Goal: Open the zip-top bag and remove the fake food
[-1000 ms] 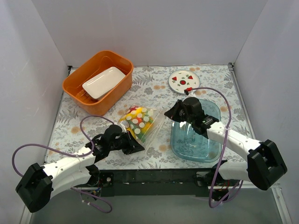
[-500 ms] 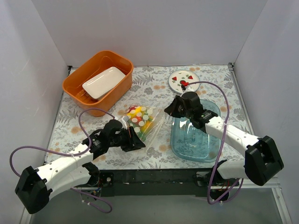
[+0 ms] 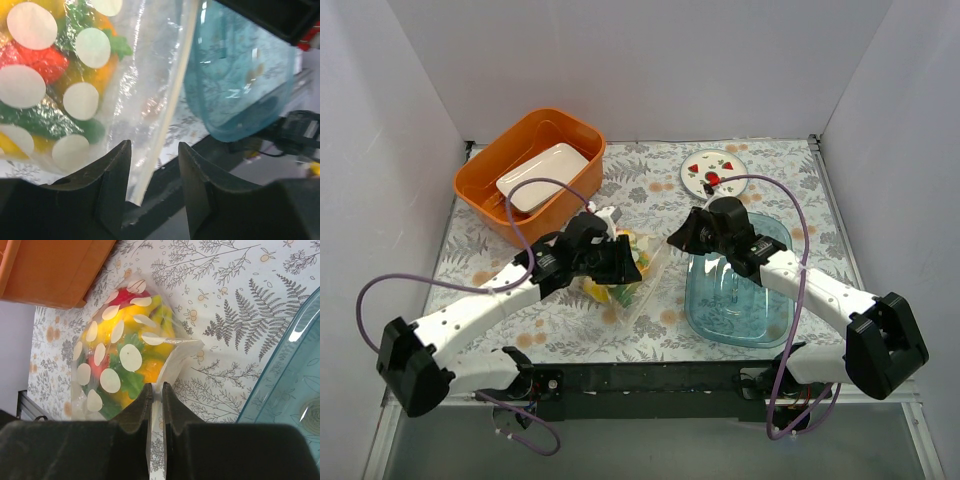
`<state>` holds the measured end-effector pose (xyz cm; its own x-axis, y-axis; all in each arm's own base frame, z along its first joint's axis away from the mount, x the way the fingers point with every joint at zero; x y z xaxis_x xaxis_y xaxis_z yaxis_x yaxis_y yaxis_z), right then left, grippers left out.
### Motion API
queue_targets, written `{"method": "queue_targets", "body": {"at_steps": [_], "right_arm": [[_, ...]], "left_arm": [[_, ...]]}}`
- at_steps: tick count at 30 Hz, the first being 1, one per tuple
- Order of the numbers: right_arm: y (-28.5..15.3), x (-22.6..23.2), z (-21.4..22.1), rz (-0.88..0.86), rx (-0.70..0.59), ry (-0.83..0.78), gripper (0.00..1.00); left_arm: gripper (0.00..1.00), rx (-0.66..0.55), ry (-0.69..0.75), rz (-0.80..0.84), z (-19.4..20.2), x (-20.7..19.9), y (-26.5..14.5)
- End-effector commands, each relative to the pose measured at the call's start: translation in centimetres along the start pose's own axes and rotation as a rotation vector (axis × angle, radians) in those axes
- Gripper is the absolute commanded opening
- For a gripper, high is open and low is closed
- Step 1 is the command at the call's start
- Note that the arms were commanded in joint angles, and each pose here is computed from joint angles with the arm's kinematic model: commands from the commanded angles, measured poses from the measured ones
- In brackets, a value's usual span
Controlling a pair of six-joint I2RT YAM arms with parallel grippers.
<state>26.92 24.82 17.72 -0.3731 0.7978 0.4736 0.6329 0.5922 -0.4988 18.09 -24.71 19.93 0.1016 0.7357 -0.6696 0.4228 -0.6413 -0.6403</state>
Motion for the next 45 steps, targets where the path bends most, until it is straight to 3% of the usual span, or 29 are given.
{"method": "queue_targets", "body": {"at_steps": [1, 15, 26, 32, 45], "right_arm": [[-0.9, 1.8, -1.7, -0.062, -0.045, -0.003, 0.04], [-1.2, 2.1, -2.1, -0.067, -0.057, 0.001, 0.04], [-1.4, 2.0, -2.0, -0.066, -0.062, 0.000, 0.04], [-1.5, 1.9, -1.9, -0.063, -0.062, 0.003, 0.04], [-1.9, 1.9, -1.5, -0.060, -0.048, 0.006, 0.04]], "left_arm": [[0.41, 0.033, 0.186, -0.163, 0.2, 1.8, 1.4], [0.52, 0.097, 0.299, -0.235, 2.2, 1.8, 3.8], [0.52, 0.090, 0.344, -0.300, 2.7, 1.8, 5.2], [0.65, 0.082, 0.370, -0.294, 3.2, 0.8, 5.2], [0.56, -0.057, 0.383, -0.441, 1.0, 2.0, 6.8]]}}
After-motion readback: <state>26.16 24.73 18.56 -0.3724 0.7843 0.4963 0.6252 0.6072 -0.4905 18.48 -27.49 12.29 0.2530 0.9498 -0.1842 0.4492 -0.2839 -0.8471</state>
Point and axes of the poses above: each gripper's point midway between its finger pads, its own y axis out along the fingers, its own x axis along the line the jaws close on, z = x × y, the point moved 3 cm from there along -y, back along the fingers, and after that the axes turned 11 degrees about -y, right-handed, at the moved point
